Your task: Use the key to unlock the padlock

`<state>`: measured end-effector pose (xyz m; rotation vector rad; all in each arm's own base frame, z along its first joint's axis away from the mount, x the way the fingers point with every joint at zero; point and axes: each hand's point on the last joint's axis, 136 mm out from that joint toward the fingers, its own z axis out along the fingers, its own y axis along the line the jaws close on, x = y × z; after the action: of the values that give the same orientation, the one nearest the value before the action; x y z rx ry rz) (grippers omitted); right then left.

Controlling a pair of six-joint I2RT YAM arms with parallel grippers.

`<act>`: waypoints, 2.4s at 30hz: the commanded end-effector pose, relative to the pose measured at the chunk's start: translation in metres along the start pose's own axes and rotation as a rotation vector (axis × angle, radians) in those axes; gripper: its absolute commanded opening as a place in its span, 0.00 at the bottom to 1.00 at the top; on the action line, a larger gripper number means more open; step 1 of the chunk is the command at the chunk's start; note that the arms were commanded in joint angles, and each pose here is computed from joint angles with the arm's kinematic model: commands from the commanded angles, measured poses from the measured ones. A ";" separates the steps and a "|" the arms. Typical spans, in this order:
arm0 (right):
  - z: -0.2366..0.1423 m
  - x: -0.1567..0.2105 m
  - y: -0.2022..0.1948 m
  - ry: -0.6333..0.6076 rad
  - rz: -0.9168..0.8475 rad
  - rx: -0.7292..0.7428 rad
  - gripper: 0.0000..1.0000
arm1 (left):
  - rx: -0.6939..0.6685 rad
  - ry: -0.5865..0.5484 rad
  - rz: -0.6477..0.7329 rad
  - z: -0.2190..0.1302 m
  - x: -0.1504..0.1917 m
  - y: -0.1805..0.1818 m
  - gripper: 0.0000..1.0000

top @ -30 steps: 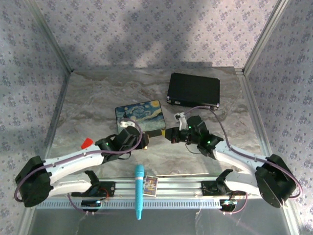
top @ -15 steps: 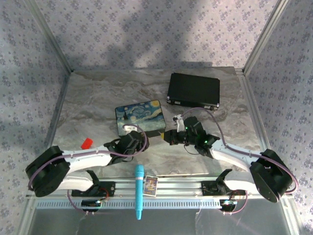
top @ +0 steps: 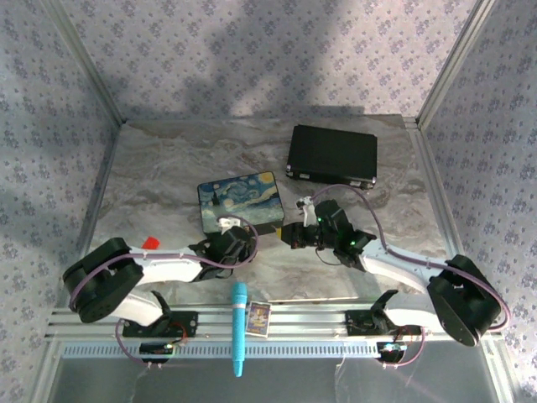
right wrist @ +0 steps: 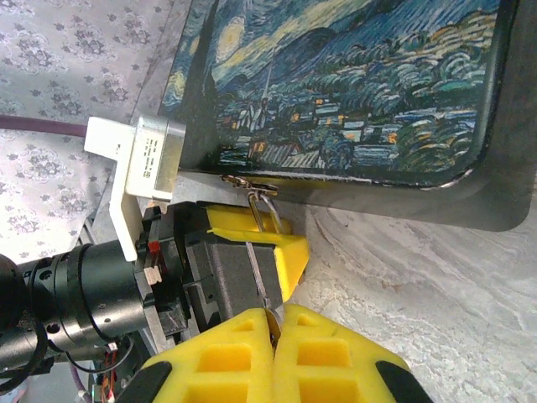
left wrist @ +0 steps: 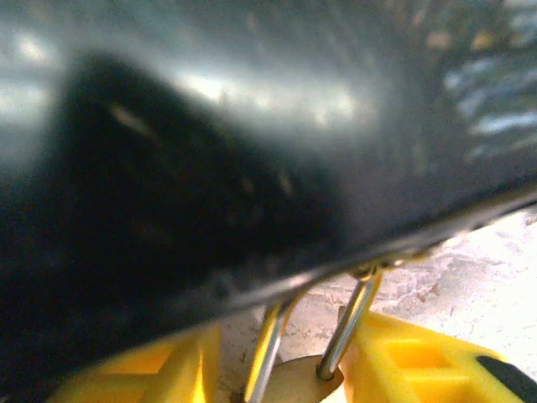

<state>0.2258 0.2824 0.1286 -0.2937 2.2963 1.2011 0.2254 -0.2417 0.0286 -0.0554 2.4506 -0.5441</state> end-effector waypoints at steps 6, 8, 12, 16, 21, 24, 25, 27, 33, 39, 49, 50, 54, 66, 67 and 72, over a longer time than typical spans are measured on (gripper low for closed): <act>0.006 0.009 -0.009 0.020 -0.003 0.021 0.00 | 0.039 -0.043 -0.043 -0.007 -0.012 -0.018 0.24; 0.006 0.011 -0.010 0.023 0.009 0.018 0.00 | 0.032 -0.050 -0.045 -0.008 -0.013 -0.016 0.21; 0.009 0.016 -0.014 0.023 0.044 0.000 0.00 | 0.017 -0.048 -0.051 -0.005 -0.011 -0.013 0.19; 0.013 0.024 -0.022 0.037 0.076 0.006 0.00 | 0.004 -0.040 -0.089 -0.003 -0.008 -0.009 0.16; 0.017 0.033 -0.024 0.050 0.131 -0.019 0.00 | 0.035 -0.043 -0.134 -0.007 -0.012 -0.016 0.09; 0.023 0.042 -0.026 0.064 0.214 -0.055 0.00 | 0.023 -0.044 -0.204 -0.010 -0.014 -0.014 0.07; 0.025 0.046 -0.026 0.071 0.238 -0.071 0.00 | 0.034 -0.044 -0.229 -0.010 -0.014 -0.016 0.07; 0.029 0.053 -0.028 0.083 0.285 -0.092 0.00 | 0.048 -0.042 -0.271 -0.011 -0.014 -0.018 0.05; 0.035 0.064 -0.035 0.104 0.300 -0.071 0.00 | 0.026 -0.042 -0.321 -0.007 -0.011 -0.012 0.00; 0.039 0.063 -0.019 0.132 0.320 -0.144 0.00 | 0.123 -0.026 -0.450 -0.008 -0.013 -0.026 0.00; 0.050 0.068 -0.011 0.194 0.373 -0.248 0.00 | 0.234 -0.008 -0.622 -0.008 -0.014 -0.032 0.00; 0.051 0.068 -0.009 0.200 0.379 -0.264 0.00 | 0.251 -0.006 -0.634 -0.008 -0.015 -0.034 0.00; 0.052 0.067 -0.010 0.197 0.397 -0.294 0.00 | 0.281 -0.004 -0.655 -0.009 -0.018 -0.037 0.00; 0.052 0.056 -0.009 0.176 0.393 -0.324 0.00 | 0.306 0.012 -0.657 -0.013 -0.021 -0.044 0.00; 0.053 0.056 -0.009 0.177 0.393 -0.325 0.00 | 0.308 0.011 -0.659 -0.014 -0.022 -0.044 0.00; 0.055 0.057 -0.013 0.176 0.398 -0.317 0.00 | 0.297 0.001 -0.658 -0.016 -0.025 -0.041 0.00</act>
<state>0.2020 0.3188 0.0591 -0.0309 2.3998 1.7816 0.2371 -0.2596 0.0596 -0.6783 2.2897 -1.0402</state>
